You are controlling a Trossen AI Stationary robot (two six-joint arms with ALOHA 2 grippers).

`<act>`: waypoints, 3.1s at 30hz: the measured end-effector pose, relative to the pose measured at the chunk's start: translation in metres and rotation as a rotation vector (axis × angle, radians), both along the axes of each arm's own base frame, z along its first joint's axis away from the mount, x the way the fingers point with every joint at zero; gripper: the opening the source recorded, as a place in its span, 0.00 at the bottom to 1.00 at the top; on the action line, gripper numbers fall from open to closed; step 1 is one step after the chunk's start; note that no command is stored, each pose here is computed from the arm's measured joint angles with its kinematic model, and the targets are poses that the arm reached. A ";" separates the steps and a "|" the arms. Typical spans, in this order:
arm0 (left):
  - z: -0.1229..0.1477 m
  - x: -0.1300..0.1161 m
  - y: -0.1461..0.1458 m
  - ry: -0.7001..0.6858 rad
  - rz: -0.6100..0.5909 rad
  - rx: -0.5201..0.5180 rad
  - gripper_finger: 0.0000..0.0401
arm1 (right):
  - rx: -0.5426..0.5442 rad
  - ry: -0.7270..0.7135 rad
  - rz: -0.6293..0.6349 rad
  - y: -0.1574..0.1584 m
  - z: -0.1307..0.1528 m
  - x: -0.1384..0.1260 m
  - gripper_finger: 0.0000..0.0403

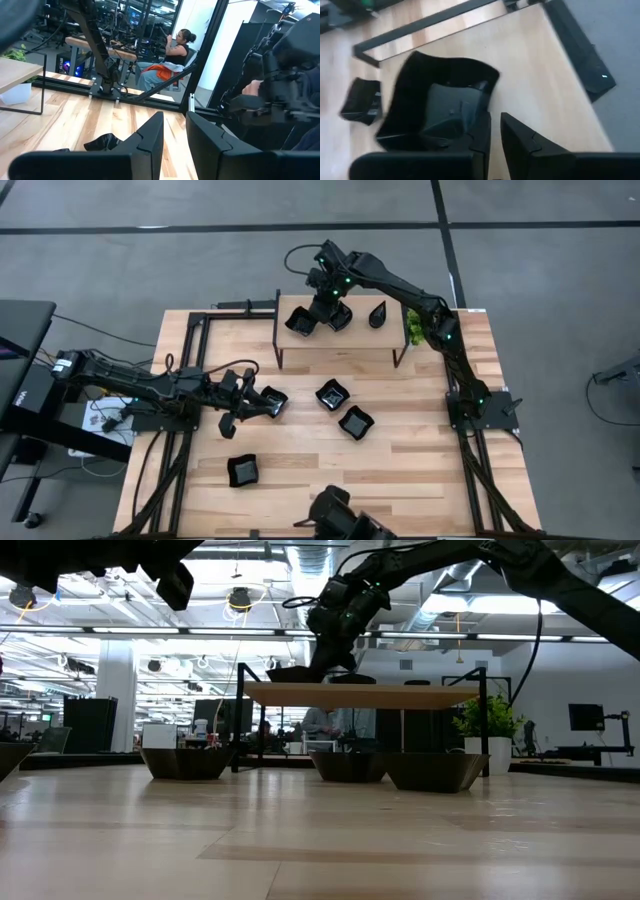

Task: Pick & Place Mini shaped plates
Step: Put the black distorted square plate on the shelf, then stack the black distorted square plate on top of the other black distorted square plate on the shelf

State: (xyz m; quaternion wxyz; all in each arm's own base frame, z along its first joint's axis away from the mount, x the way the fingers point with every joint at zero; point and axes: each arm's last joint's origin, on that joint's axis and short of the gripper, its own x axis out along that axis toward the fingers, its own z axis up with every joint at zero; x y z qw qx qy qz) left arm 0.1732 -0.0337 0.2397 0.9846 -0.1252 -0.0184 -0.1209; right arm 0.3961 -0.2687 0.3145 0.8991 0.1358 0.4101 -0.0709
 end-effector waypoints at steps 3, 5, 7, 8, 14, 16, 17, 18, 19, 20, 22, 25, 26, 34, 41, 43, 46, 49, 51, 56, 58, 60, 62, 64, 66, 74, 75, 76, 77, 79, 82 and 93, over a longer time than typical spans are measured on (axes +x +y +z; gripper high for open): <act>0.000 0.000 0.000 -0.001 0.000 0.000 0.21 | 0.037 -0.037 0.064 0.009 0.009 -0.001 0.10; 0.000 0.000 0.000 0.000 0.000 0.000 0.21 | 0.029 -0.038 0.120 0.022 0.019 -0.003 0.09; 0.000 0.000 0.000 -0.001 0.000 0.000 0.21 | 0.019 -0.013 0.188 0.039 0.026 -0.004 0.08; 0.000 0.000 0.000 -0.001 0.000 0.000 0.21 | 0.022 0.006 0.226 0.047 0.026 -0.003 0.07; 0.000 0.000 0.000 -0.002 0.000 0.006 0.21 | -0.085 0.109 0.369 0.086 0.008 0.022 0.01; 0.000 0.000 0.000 -0.002 0.000 0.005 0.21 | -0.106 0.165 0.367 0.090 -0.004 0.029 0.00; 0.000 0.000 0.000 -0.002 0.000 0.005 0.21 | -0.105 0.173 0.369 0.091 -0.006 0.030 0.00; 0.000 0.000 0.000 -0.002 0.000 0.005 0.21 | -0.100 0.179 0.371 0.092 -0.007 0.030 0.01; 0.000 0.000 0.000 -0.002 0.000 0.005 0.21 | -0.100 0.184 0.374 0.092 -0.006 0.029 0.01; 0.000 0.000 0.000 -0.002 0.000 0.005 0.21 | -0.107 0.184 0.381 0.092 -0.004 0.028 0.01; 0.000 0.000 0.000 -0.002 0.000 0.005 0.21 | -0.135 0.222 0.367 0.091 -0.005 0.025 0.01; 0.000 0.000 0.000 -0.002 0.000 0.005 0.21 | -0.165 0.256 0.344 0.088 -0.007 0.024 0.00; 0.000 0.000 0.000 -0.003 0.000 0.004 0.21 | -0.171 0.248 0.342 0.087 -0.006 0.025 0.00; 0.000 0.000 0.000 -0.003 0.000 0.004 0.21 | -0.181 0.235 0.316 0.079 -0.011 0.027 0.00; 0.000 0.000 0.000 -0.003 0.000 0.005 0.21 | -0.182 0.226 0.323 0.082 -0.011 0.030 0.00; 0.000 0.000 0.000 -0.003 0.000 0.005 0.21 | -0.179 0.224 0.318 0.083 -0.010 0.030 0.00; 0.000 0.000 0.000 -0.003 0.000 0.006 0.21 | -0.183 0.213 0.309 0.081 -0.010 0.031 0.00; 0.000 0.000 0.000 -0.003 0.000 0.006 0.21 | -0.192 0.181 0.289 0.080 -0.008 0.034 0.00; 0.000 0.000 0.000 -0.003 0.000 0.005 0.21 | -0.188 0.181 0.290 0.080 -0.008 0.034 0.00; 0.000 0.000 0.000 -0.003 0.000 0.005 0.21 | -0.136 0.231 0.326 0.089 -0.011 0.030 0.00; 0.000 0.000 0.000 -0.003 0.000 0.005 0.21 | -0.095 0.292 0.335 0.093 -0.011 0.022 0.00; 0.000 0.000 0.000 -0.004 0.000 0.004 0.21 | -0.047 0.345 0.329 0.099 -0.002 0.011 0.00; 0.001 0.000 0.000 -0.006 0.000 -0.007 0.21 | 0.019 0.372 0.341 0.105 0.011 -0.003 0.00; 0.001 0.000 0.000 -0.001 -0.003 -0.035 0.21 | 0.107 0.346 0.371 0.111 0.024 -0.016 0.00; 0.001 0.000 0.000 0.006 -0.005 -0.070 0.21 | 0.193 0.255 0.379 0.115 0.039 -0.026 0.00; 0.002 0.000 0.000 0.003 -0.008 -0.109 0.21 | 0.272 0.192 0.391 0.156 0.079 -0.077 0.00; 0.002 0.000 0.000 0.001 -0.009 -0.109 0.21 | 0.287 0.202 0.380 0.161 0.079 -0.084 0.00; 0.002 0.000 0.000 0.001 -0.009 -0.109 0.21 | 0.294 0.199 0.367 0.167 0.078 -0.090 0.00; 0.002 0.000 0.000 0.002 -0.009 -0.109 0.21 | 0.290 0.181 0.360 0.172 0.076 -0.096 0.00; 0.002 0.000 0.000 0.002 -0.008 -0.109 0.21 | 0.268 0.116 0.342 0.183 0.069 -0.105 0.00; 0.002 0.000 0.000 0.002 -0.009 -0.109 0.21 | 0.260 -0.005 0.308 0.199 0.049 -0.119 0.00; 0.002 0.002 0.008 0.039 0.075 -0.309 0.21 | 0.305 -0.446 0.080 0.233 -0.024 -0.191 0.00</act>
